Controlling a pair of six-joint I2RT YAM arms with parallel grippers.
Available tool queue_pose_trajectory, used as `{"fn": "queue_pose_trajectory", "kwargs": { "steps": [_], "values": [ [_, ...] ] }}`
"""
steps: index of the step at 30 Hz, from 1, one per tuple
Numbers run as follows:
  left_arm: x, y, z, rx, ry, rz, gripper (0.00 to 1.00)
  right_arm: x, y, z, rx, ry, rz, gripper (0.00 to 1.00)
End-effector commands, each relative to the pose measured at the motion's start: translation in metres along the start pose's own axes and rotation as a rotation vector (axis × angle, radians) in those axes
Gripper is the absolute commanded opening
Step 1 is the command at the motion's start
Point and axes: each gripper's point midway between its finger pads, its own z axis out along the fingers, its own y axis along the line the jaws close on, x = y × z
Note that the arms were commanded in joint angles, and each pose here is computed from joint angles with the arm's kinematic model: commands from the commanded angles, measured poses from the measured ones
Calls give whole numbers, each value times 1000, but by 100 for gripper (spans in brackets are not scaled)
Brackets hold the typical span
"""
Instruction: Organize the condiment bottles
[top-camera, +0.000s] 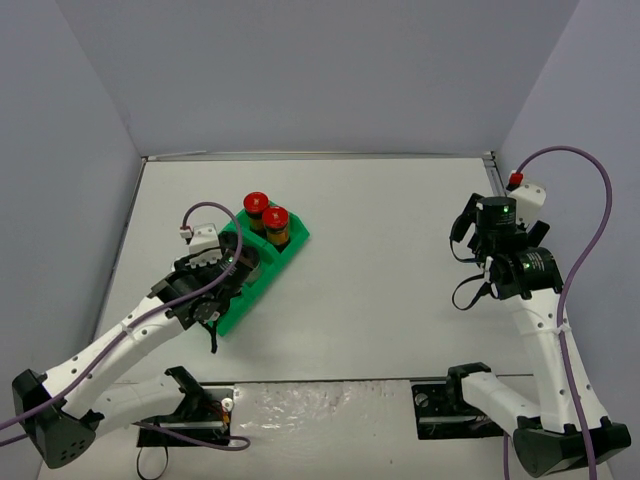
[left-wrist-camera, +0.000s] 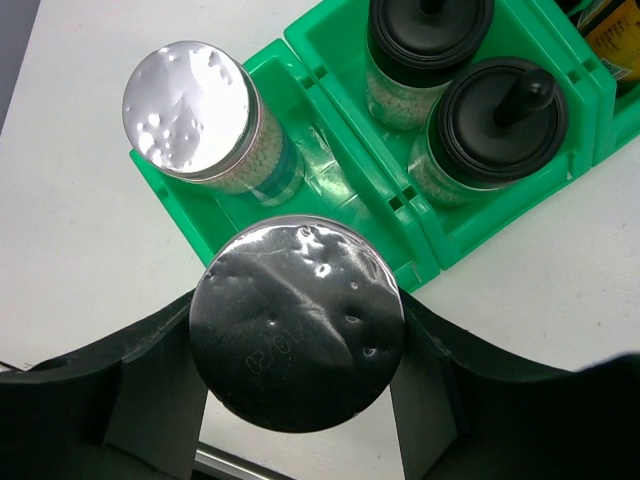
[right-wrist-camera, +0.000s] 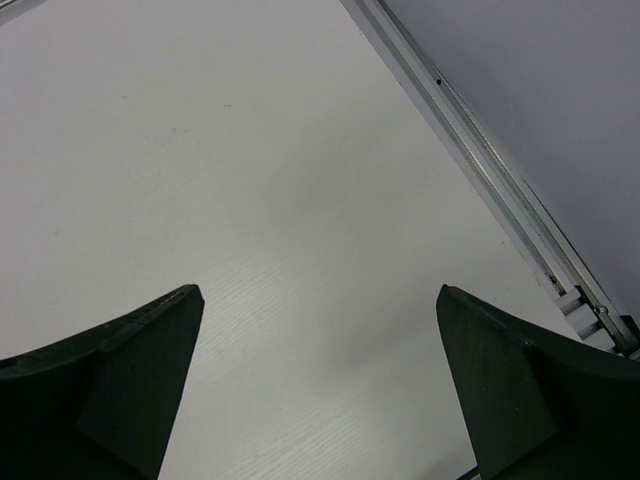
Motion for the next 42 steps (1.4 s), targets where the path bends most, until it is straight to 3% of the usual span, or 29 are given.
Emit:
{"fn": "queue_pose_trajectory", "kwargs": {
  "steps": [1,19,42],
  "values": [
    [-16,-5,4,31,-44,-80,0,-8,5,3,-5,-32,8,100],
    [-3,-20,36,59,14,-125,0,-8,6,3,-9,-32,7,100],
    [7,-10,42,3,38,-126,3,-7,9,4,-19,-24,0,100]
  ]
}}
